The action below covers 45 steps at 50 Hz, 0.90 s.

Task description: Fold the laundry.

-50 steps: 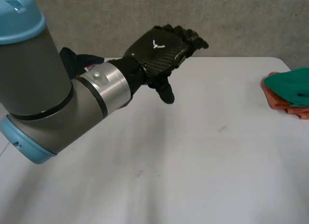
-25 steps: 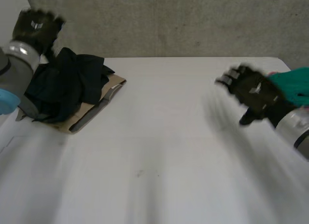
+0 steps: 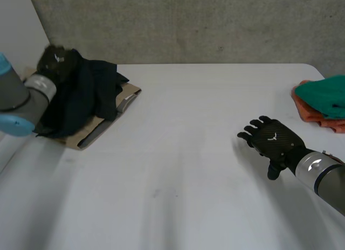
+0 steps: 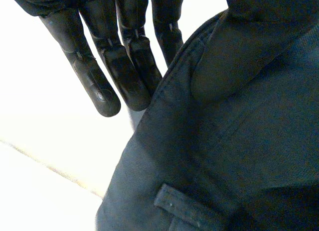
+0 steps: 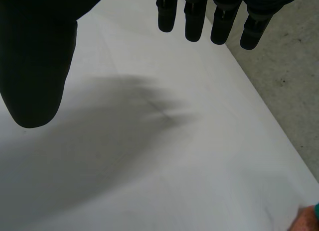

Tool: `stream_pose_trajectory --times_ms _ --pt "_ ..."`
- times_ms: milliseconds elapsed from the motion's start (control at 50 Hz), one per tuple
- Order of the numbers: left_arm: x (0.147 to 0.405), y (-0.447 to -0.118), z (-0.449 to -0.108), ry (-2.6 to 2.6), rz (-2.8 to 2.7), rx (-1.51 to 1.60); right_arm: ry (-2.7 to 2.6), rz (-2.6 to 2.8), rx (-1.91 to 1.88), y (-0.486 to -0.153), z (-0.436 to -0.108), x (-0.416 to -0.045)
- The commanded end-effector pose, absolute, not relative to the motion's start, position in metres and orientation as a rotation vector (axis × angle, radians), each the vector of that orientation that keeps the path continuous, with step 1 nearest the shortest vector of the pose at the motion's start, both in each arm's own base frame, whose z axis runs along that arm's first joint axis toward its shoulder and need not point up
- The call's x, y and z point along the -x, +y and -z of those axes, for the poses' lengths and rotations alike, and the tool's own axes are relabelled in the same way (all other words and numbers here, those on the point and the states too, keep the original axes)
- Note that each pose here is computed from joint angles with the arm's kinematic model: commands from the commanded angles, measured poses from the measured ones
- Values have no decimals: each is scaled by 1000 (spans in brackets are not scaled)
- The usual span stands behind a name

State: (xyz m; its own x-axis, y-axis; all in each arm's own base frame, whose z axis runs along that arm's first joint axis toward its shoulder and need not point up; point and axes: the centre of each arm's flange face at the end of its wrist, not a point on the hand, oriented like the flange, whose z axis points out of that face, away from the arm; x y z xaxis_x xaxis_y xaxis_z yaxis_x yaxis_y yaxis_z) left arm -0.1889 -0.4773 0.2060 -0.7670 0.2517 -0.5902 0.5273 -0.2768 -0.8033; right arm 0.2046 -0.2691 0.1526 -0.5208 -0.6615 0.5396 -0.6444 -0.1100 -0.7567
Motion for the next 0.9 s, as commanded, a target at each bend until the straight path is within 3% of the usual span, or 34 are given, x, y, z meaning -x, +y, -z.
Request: stream_pose_trajectory --times_ms 20,140,220,320,400,480,600,700,780,900 --pt "225 -423 -308 1688 2492 -845 2079 1810 1516 -274 -159 -202" --pt "280 -350 -348 1819 2798 -868 2114 1857 1420 -280 -168 -198" --pt "315 -306 -348 1958 2904 -944 2145 1867 1344 -283 -172 -195" --pt "378 -258 -308 2139 2911 -1184 2168 1872 1290 -286 -175 -191" --pt "411 -247 -251 2298 2781 -1320 2213 1881 1239 -290 -175 -185" --pt "429 -235 -199 2472 2586 -1445 2246 1900 1198 -295 -176 -181" --pt "430 -225 -204 2442 2540 -1511 2260 1909 1179 -297 -178 -178" --pt "398 -246 -252 2252 2630 -1399 2252 1949 1170 -298 -189 -176" --pt "370 -244 -276 2211 2612 -1351 2218 1996 1126 -291 -210 -177" --pt "340 -248 -280 2233 2511 -1304 2263 1883 1041 -271 -228 -178"
